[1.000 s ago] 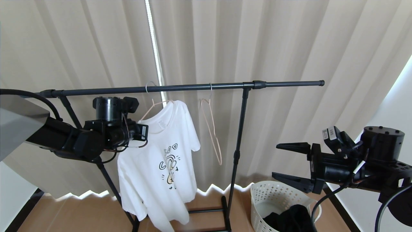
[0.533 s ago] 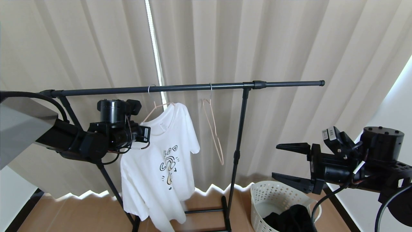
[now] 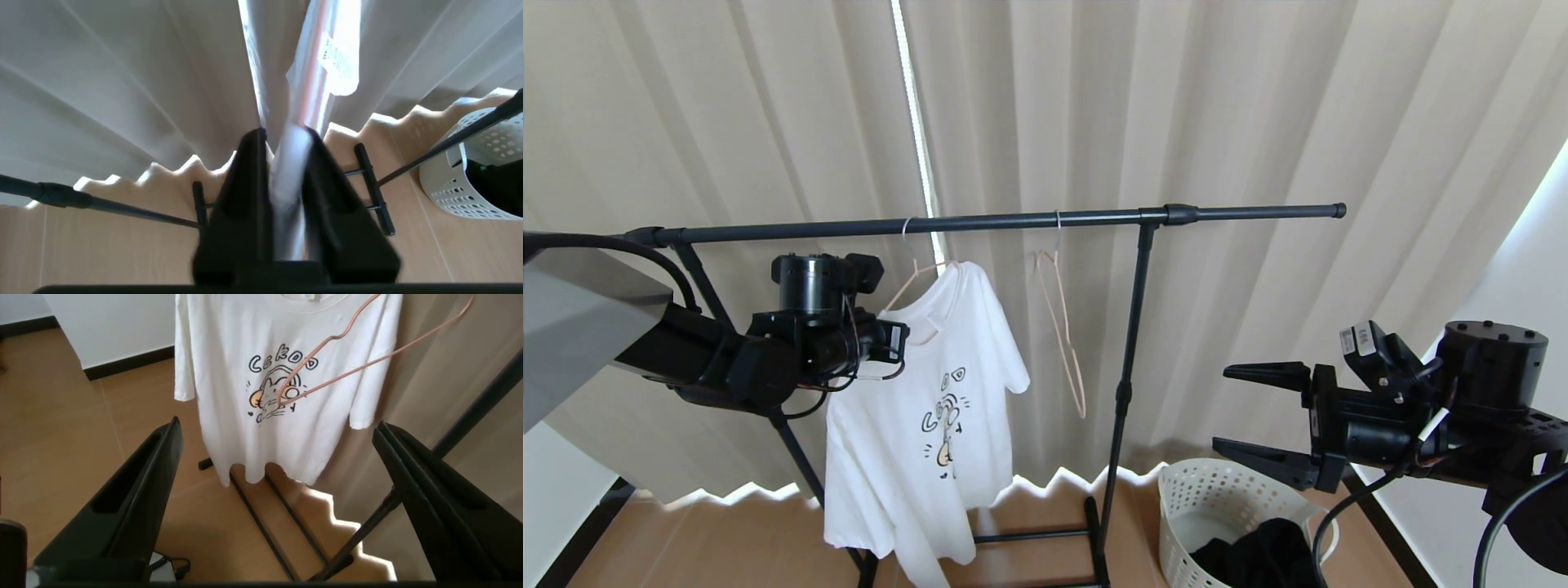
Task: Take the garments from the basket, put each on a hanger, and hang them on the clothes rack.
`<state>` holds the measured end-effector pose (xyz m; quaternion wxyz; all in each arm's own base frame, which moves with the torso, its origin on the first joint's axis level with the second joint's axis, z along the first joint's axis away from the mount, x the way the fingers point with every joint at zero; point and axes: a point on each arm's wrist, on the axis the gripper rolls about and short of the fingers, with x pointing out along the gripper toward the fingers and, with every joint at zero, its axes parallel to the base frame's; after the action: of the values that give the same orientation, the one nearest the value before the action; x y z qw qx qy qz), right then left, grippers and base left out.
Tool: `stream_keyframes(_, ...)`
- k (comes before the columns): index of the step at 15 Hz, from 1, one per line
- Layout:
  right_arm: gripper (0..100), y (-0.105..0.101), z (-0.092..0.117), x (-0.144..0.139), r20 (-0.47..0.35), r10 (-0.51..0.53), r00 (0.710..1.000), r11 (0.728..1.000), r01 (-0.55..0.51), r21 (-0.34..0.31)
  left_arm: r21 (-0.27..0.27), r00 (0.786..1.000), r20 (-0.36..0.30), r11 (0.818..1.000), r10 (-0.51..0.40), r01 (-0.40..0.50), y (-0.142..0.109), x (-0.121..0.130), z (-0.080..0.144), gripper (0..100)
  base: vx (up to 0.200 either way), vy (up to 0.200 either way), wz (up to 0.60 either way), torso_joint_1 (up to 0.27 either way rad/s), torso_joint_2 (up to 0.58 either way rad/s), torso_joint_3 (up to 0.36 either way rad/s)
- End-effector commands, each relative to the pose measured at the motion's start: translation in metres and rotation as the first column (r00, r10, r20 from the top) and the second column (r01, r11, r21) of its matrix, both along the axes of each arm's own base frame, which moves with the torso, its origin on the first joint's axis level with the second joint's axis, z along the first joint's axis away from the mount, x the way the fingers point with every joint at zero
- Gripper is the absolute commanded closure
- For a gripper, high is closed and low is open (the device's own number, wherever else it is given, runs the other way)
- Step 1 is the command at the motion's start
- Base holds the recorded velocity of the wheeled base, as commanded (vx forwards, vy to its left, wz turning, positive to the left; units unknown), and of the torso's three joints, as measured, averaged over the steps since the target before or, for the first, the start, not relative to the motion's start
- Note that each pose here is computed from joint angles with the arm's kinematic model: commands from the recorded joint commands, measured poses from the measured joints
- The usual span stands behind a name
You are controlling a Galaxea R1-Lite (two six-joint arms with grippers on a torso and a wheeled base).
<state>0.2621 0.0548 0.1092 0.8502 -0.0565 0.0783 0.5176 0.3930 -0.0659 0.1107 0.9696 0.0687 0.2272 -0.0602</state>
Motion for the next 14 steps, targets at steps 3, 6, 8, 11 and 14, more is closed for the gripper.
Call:
stream_keyframes(3,0,0.000,0.003,-0.002,0.009,0.001,1.000,1.000,-0.001,0.001,0.003,1.000,0.005,1.000,0.004,-0.004,0.002,-0.011,0.008,0,0.000,0.000,0.00,0.000,0.00,0.000)
stream_keyframes(6,0,-0.002,0.018,-0.009,0.066,-0.011,0.998,1.000,0.011,0.007,0.006,0.999,0.046,1.000,0.024,-0.024,0.010,-0.040,0.034,0,0.000,0.000,0.00,0.000,0.00,0.000)
stream_keyframes(8,0,-0.004,0.030,-0.020,0.106,-0.065,0.992,0.998,0.065,0.003,0.001,0.997,0.070,1.000,0.029,-0.029,0.016,-0.066,0.050,0,0.000,0.000,0.00,0.000,0.00,0.000)
stream_keyframes(11,0,-0.009,0.040,-0.050,0.146,-0.211,0.966,0.976,0.216,-0.015,-0.007,0.994,0.098,0.999,0.039,-0.039,0.031,-0.134,0.065,0,0.000,0.000,0.00,0.000,0.00,0.000)
stream_keyframes(14,0,-0.017,0.040,-0.090,0.093,-0.338,0.937,0.941,0.337,0.025,-0.011,0.990,0.133,0.999,0.041,-0.040,0.040,-0.188,0.068,0,0.000,0.000,0.00,0.000,0.00,0.000)
